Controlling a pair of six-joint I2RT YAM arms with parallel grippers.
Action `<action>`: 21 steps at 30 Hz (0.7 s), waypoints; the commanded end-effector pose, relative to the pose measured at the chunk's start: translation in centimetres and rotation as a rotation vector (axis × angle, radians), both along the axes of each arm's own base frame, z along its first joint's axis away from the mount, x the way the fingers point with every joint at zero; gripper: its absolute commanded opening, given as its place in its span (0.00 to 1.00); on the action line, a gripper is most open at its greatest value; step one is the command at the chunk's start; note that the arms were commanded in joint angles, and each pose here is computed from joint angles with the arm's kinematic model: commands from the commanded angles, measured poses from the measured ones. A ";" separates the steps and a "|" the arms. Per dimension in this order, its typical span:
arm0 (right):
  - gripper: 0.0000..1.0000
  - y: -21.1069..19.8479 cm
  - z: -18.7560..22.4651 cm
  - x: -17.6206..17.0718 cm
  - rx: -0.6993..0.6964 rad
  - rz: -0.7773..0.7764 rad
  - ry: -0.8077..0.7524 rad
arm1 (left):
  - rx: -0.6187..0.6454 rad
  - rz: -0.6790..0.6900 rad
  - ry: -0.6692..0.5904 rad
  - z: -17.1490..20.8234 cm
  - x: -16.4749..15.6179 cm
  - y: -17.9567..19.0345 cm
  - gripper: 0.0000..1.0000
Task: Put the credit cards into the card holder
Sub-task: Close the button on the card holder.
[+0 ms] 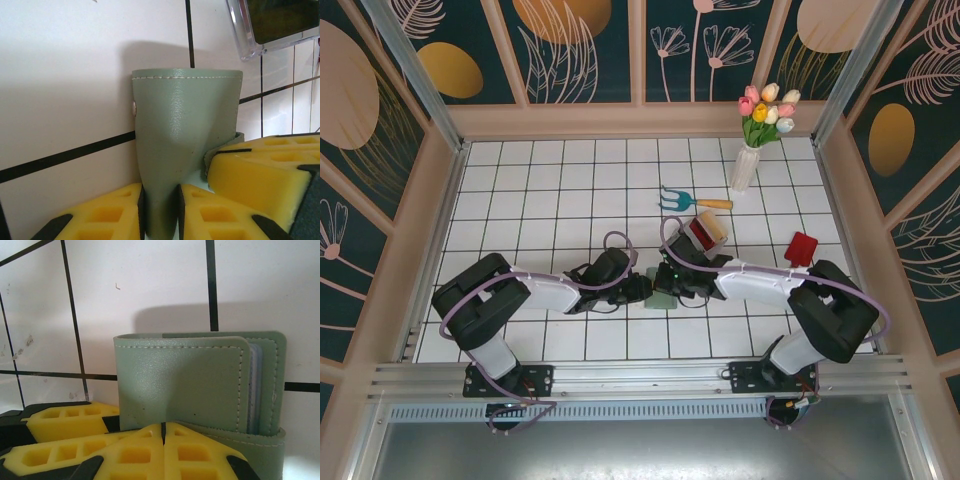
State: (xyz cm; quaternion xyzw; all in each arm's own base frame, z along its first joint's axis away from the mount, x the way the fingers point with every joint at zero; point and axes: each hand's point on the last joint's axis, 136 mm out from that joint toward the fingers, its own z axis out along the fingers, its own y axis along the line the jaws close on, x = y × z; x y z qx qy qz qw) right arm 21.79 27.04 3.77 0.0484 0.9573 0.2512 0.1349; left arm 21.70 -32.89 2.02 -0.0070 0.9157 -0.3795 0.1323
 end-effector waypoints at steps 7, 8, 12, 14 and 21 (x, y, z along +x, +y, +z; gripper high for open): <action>0.00 -3.4 -4.3 -2.1 -0.017 -0.080 0.087 | 0.068 -0.021 0.061 -2.0 -1.5 1.0 0.24; 0.00 -3.6 -4.8 -2.4 -0.004 -0.080 0.103 | 0.065 -0.025 0.061 -1.9 -1.5 0.9 0.25; 0.00 -4.1 -6.0 -3.3 0.052 -0.099 0.135 | 0.070 -0.021 0.062 -2.0 -1.5 1.1 0.25; 0.00 -4.6 -6.9 -3.6 0.105 -0.133 0.169 | 0.071 -0.022 0.061 -1.9 -1.5 1.1 0.24; 0.00 -4.4 -5.7 -2.8 0.120 -0.128 0.139 | 0.069 -0.022 0.048 -1.3 -1.2 0.9 0.24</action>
